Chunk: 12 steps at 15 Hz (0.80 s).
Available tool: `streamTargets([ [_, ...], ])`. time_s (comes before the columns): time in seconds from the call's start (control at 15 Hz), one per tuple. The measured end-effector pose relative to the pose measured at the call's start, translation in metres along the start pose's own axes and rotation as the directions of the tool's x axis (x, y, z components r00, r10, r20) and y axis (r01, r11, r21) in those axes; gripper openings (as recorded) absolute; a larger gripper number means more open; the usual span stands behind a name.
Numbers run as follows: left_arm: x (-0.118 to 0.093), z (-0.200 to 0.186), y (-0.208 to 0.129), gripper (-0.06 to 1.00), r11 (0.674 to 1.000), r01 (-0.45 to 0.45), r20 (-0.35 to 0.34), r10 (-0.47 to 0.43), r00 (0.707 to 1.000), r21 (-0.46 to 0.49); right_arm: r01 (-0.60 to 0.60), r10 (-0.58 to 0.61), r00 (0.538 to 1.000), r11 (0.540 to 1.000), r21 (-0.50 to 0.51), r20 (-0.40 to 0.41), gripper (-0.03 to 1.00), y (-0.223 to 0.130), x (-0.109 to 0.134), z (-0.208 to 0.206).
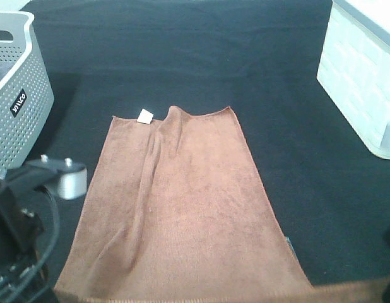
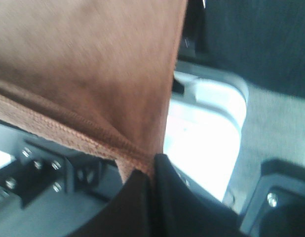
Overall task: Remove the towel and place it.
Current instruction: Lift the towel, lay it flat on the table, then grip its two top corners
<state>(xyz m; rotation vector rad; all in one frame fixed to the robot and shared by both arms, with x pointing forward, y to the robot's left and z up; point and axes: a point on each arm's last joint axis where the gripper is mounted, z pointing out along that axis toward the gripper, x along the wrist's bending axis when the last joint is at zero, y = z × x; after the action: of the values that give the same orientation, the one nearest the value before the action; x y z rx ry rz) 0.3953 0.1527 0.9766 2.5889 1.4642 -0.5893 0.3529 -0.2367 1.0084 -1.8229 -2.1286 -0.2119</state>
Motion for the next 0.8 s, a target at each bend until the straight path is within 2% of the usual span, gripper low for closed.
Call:
streamTargets([
  [0.07,-0.002,0.007,0.001,0.00,0.999,-0.010,0.010,0.009,1.000,0.046,-0.001,0.001,1.000,0.999,0.050,0.004,0.00,-0.004,-0.004,0.011],
  [0.4,0.000,0.036,0.010,0.00,0.984,0.002,0.025,-0.006,1.000,0.178,-0.024,0.023,1.000,0.990,0.142,0.011,0.00,0.003,-0.008,0.023],
  [0.8,0.002,0.044,0.014,0.00,0.983,0.047,0.023,-0.052,0.998,0.176,-0.015,0.016,1.000,0.959,0.282,-0.002,0.00,0.021,-0.014,0.045],
])
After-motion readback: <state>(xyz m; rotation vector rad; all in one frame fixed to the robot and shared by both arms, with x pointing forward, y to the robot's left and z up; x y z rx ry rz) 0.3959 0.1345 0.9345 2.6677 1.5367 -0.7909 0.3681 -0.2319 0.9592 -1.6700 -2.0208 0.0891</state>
